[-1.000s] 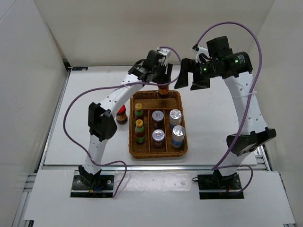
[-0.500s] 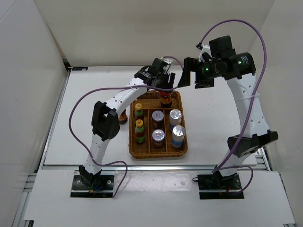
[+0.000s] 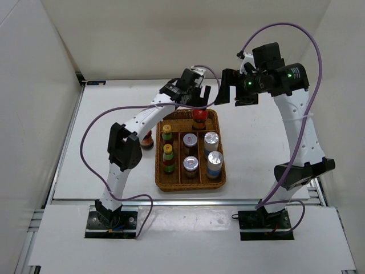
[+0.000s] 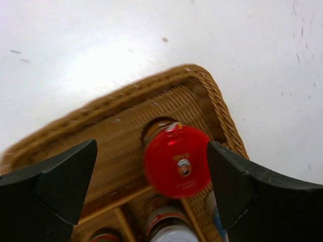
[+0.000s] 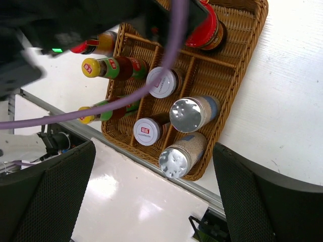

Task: Organize the condiment bottles

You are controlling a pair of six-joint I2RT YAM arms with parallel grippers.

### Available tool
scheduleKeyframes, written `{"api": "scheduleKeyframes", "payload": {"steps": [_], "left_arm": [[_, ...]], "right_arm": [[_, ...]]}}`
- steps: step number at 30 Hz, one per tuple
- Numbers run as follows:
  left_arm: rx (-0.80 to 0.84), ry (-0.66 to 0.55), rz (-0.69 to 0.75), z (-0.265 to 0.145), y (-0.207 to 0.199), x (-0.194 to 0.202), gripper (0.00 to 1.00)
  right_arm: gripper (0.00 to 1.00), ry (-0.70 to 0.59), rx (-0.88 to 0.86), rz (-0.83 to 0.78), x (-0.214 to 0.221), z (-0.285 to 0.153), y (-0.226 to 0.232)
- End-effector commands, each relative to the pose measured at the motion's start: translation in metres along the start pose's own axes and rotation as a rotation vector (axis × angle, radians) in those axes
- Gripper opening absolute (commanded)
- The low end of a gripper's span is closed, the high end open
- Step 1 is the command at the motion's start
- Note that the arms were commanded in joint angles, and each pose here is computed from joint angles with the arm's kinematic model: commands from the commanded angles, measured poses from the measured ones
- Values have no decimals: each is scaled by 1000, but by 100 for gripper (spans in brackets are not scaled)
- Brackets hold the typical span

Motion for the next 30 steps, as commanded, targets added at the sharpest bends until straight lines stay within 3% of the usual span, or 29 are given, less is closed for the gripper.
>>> {"api": "scheduleKeyframes", "payload": {"steps": [1, 4, 8, 9, 13, 19, 30], "left_arm": [[-128, -330, -9, -117, 36, -85, 100], [-263, -397, -8, -177, 69, -86, 100], [-352, -312, -2, -213, 105, -27, 100], [-374, -270, -32, -222, 120, 3, 100], [-277, -203, -174, -230, 129, 69, 100], [-173, -59, -245, -208, 120, 126, 100], [-217, 111, -311, -153, 138, 153, 100]], "right_arm": [[100, 138, 59, 56, 35, -30, -3], [100, 146, 61, 59, 35, -27, -4], [100, 154, 64, 62, 34, -23, -5], [100, 154, 64, 62, 34, -23, -5], [100, 169, 49, 68, 33, -20, -4], [100, 197, 18, 78, 33, -14, -2], [100, 200, 8, 79, 35, -16, -1]]}}
Point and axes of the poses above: each gripper's point midway between its finger pads, its own z axis out along the fingers, its own y axis along the line the jaws close on, x = y × z, the point moved 7 cm from there along -z, back along the fingers, and after that the axes turned 5 degrees about z, right-handed, at the moved point
